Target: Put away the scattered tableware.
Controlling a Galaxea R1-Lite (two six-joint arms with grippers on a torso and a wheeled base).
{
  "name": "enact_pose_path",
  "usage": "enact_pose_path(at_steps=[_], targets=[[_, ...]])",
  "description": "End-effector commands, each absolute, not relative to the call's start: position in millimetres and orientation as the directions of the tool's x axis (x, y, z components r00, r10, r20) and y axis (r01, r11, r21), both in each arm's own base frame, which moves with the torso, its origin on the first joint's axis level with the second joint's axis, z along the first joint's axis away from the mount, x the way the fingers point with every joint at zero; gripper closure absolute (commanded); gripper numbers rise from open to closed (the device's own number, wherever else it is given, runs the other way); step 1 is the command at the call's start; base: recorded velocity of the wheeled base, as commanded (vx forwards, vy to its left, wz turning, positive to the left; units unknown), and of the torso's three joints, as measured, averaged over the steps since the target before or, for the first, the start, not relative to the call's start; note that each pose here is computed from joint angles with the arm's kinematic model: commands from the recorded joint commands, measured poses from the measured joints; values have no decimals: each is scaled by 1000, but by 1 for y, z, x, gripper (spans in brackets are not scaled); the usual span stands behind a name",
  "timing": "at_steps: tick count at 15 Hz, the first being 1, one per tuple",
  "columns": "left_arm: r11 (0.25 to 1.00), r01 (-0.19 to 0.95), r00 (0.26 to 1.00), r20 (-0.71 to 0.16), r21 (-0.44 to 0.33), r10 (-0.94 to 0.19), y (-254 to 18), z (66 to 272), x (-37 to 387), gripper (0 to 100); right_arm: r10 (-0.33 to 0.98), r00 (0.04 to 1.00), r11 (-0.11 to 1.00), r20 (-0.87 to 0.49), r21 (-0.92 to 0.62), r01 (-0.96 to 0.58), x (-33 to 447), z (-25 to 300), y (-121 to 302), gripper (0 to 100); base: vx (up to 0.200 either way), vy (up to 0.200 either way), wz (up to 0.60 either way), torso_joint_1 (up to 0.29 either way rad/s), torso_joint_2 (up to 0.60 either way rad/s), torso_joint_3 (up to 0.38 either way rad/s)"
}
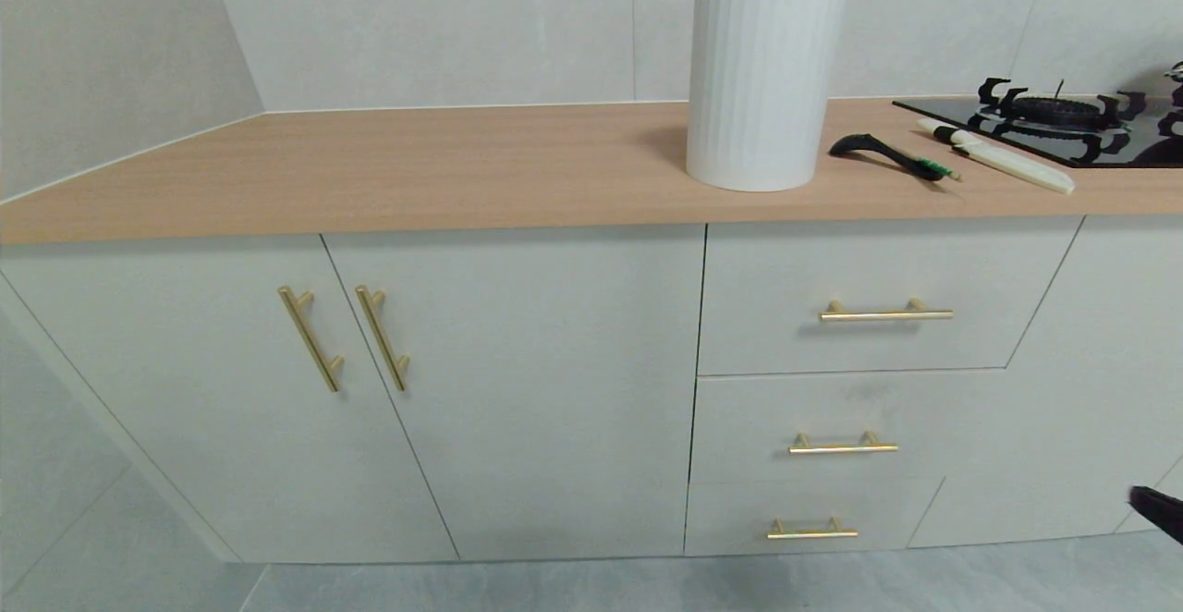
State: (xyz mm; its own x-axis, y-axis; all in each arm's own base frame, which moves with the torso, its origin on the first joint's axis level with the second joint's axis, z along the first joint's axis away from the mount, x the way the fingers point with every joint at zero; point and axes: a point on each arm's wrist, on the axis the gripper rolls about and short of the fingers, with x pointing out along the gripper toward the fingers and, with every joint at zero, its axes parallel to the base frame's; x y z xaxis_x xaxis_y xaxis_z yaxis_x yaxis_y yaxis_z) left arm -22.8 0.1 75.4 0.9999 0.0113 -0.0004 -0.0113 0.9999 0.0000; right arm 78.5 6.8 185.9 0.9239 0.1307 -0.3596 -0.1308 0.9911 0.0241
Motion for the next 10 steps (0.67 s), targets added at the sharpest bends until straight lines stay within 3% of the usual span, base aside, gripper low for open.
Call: enact_pose_path(at_steps=[1,6,9,10], targets=[[1000,-12,1000,0,0,12,0,75,-23,0,135,727,987,-673,29,-156,194,155,17,0,0,0,0,0,0,0],[1000,-12,1000,-2,0,12,0,75,-23,0,117,627,989,-770,31,-146,268,73,24,0,0,0,0,0,0,0],[1000,-12,1000,0,0,12,0,75,-23,0,44,672,995,-739,-27,-94,297,31,24,0,0,0,0,0,0,0],[1000,-12,1000,0,0,12,0,75,-23,0,44,672,995,-739,-27,-94,297,31,24,0,0,0,0,0,0,0]])
